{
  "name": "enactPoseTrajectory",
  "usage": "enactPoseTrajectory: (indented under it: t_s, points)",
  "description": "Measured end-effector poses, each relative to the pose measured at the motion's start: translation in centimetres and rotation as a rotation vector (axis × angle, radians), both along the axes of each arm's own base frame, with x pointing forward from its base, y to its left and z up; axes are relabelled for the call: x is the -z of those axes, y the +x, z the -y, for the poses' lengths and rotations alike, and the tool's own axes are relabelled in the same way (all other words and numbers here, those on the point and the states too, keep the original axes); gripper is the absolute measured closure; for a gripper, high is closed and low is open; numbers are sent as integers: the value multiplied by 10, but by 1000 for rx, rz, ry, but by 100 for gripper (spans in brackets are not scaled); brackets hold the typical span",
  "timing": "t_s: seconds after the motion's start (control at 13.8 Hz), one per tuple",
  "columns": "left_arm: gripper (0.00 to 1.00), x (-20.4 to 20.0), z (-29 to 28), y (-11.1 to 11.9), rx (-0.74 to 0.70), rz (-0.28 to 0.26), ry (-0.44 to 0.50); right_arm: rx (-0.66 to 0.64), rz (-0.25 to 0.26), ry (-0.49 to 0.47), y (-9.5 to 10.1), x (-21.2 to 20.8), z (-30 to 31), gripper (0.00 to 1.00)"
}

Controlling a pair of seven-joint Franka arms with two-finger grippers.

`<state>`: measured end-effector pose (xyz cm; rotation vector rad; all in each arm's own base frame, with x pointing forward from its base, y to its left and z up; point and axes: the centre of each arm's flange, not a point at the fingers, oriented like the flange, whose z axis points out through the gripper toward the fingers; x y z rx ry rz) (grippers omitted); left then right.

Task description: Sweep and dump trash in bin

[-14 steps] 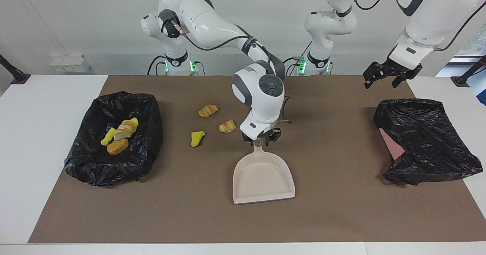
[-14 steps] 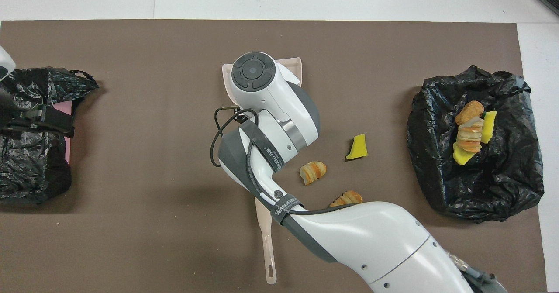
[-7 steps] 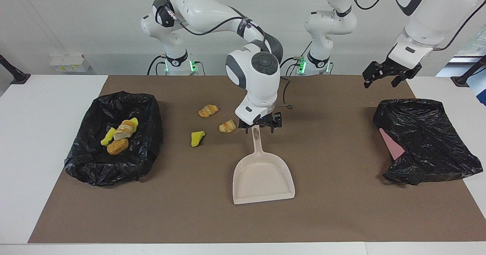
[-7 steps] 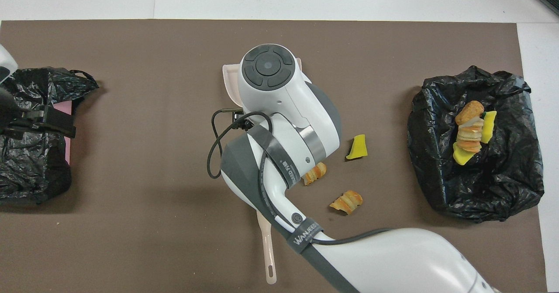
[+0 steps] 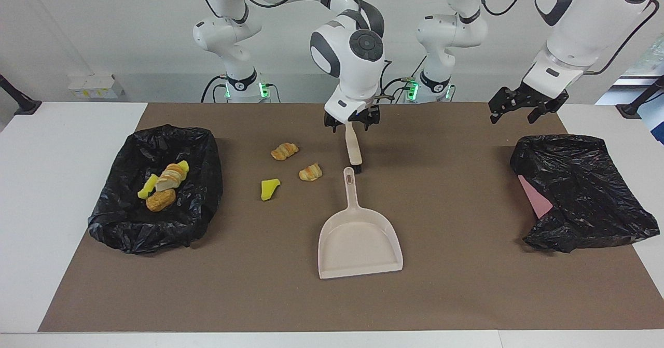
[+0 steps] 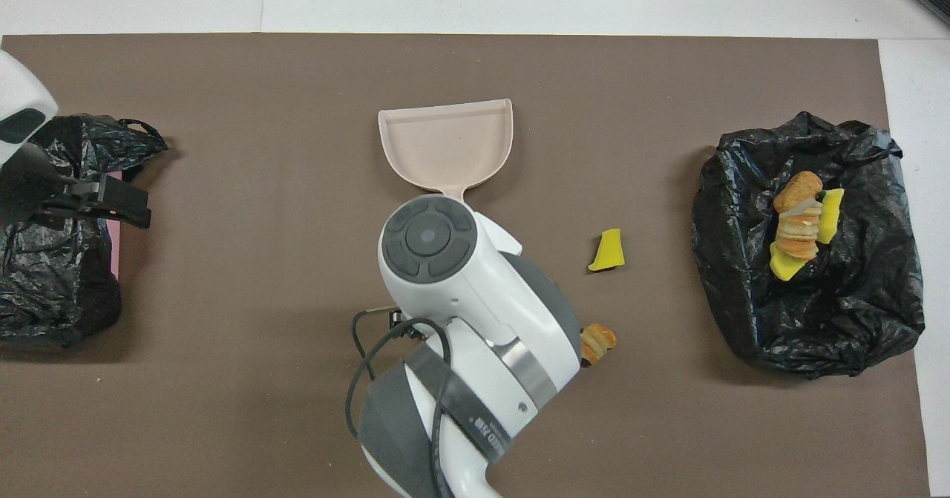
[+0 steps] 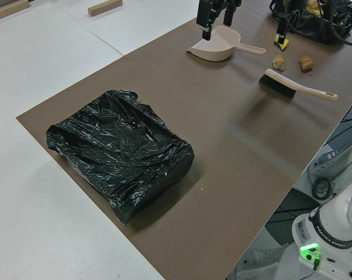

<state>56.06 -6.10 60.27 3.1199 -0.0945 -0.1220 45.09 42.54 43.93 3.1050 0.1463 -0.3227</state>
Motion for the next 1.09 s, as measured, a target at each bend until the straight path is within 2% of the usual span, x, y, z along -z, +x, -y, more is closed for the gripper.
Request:
enactPoseTrajectory:
  t_s: [0.15, 0.36, 0.51, 0.73, 1.02, 1.09]
  points:
    - [0, 9, 17, 8, 25, 15, -4, -16, 27, 31, -40, 25, 0, 0]
    - [0, 29, 43, 20, 62, 31, -8, -51, 17, 19, -97, 64, 11, 0]
    - [0, 48, 65, 30, 84, 40, -12, -64, 17, 7, -121, 86, 11, 0]
    - [0, 83, 118, 40, 67, 63, -16, -79, 19, 1, -140, 104, 8, 7]
    - [0, 137, 204, 41, 22, 101, -46, -68, 22, 2, -139, 104, 8, 58]
    - [0, 148, 220, 40, 9, 105, -62, -62, 24, 3, -138, 103, 8, 67]
